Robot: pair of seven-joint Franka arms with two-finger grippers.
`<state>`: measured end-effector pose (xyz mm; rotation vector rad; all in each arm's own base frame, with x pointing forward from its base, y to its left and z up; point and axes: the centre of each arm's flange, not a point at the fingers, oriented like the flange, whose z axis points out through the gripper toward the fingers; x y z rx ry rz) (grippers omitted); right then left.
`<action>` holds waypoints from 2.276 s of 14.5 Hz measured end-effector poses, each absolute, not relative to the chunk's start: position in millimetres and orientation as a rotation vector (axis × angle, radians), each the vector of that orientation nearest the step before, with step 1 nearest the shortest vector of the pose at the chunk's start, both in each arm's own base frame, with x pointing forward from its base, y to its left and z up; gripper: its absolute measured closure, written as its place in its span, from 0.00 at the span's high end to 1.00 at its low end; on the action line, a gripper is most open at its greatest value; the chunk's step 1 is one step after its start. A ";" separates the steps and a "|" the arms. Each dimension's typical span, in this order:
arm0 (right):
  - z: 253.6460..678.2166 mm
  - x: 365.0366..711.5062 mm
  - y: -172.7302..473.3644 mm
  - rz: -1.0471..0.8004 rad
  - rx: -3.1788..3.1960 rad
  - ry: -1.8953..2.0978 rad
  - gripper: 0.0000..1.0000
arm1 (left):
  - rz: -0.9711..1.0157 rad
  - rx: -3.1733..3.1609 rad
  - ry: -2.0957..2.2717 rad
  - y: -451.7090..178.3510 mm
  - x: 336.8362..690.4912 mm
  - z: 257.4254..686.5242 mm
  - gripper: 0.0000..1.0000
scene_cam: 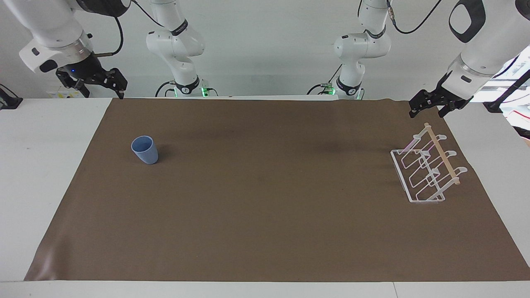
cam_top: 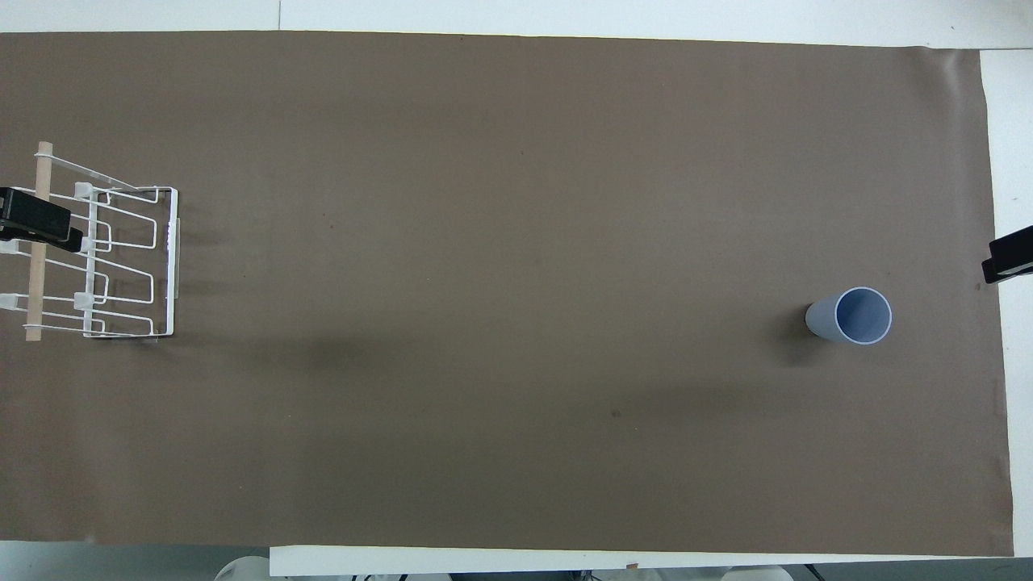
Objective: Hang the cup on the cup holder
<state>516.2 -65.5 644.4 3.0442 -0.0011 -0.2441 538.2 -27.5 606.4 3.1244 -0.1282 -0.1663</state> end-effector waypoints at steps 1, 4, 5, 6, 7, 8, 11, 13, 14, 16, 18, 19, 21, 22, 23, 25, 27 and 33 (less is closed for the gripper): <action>644.4 516.2 -65.5 -0.244 3.044 -0.001 1.00 | -0.166 3.124 -0.128 -27.5 538.2 606.4 1.00; 644.3 516.2 -65.3 -0.244 3.044 0.000 1.00 | -0.166 3.124 -0.128 -27.5 538.2 606.4 1.00; 644.3 516.2 -65.1 -0.244 3.044 0.000 1.00 | -0.166 3.124 -0.128 -27.5 538.2 606.4 1.00; 644.3 516.2 -64.9 -0.244 3.044 0.001 1.00 | -0.166 3.124 -0.128 -27.5 538.2 606.4 1.00; 644.3 516.3 -64.9 -0.244 3.044 0.001 1.00 | -0.166 3.124 -0.128 -27.5 538.2 606.4 1.00; 644.3 516.2 -64.9 -0.244 3.044 0.000 1.00 | -0.166 3.124 -0.128 -27.5 538.2 606.4 1.00; 643.9 516.7 -61.6 -0.244 3.050 0.009 1.00 | -0.166 3.124 -0.128 -27.5 538.2 606.4 1.00; 638.8 522.8 -58.1 -0.185 3.079 0.022 1.00 | -0.166 3.124 -0.128 -27.5 538.2 606.4 1.00; 630.6 526.2 -58.5 -0.150 3.088 0.027 1.00 | -0.166 3.124 -0.128 -27.5 538.2 606.4 1.00; 597.8 526.9 -66.0 -0.127 3.093 0.031 1.00 | -0.166 3.124 -0.128 -27.5 538.2 606.4 1.00; 554.2 523.3 -83.3 -0.115 3.097 0.052 1.00 | -0.166 3.124 -0.128 -27.5 538.2 606.4 1.00; 533.3 521.2 -91.6 -0.114 3.099 0.067 1.00 | -0.166 3.124 -0.128 -27.5 538.2 606.4 1.00; 491.6 515.4 -102.8 -0.136 3.104 0.148 1.00 | -0.166 3.124 -0.128 -27.5 538.2 606.4 1.00; 470.6 510.8 -107.4 -0.156 3.107 0.185 1.00 | -0.166 3.124 -0.128 -27.5 538.2 606.4 1.00; 451.2 505.3 -110.3 -0.176 3.110 0.210 1.00 | -0.166 3.124 -0.128 -27.5 538.2 606.4 1.00; 422.3 496.3 -112.9 -0.191 3.114 0.220 1.00 | -0.166 3.124 -0.128 -27.5 538.2 606.4 1.00; 401.9 492.4 -114.4 -0.186 3.114 0.229 1.00 | -0.166 3.124 -0.128 -27.5 538.2 606.4 1.00; 368.4 491.6 -116.3 -0.207 3.113 0.323 0.96 | -0.166 3.124 -0.128 -27.5 538.2 606.4 1.00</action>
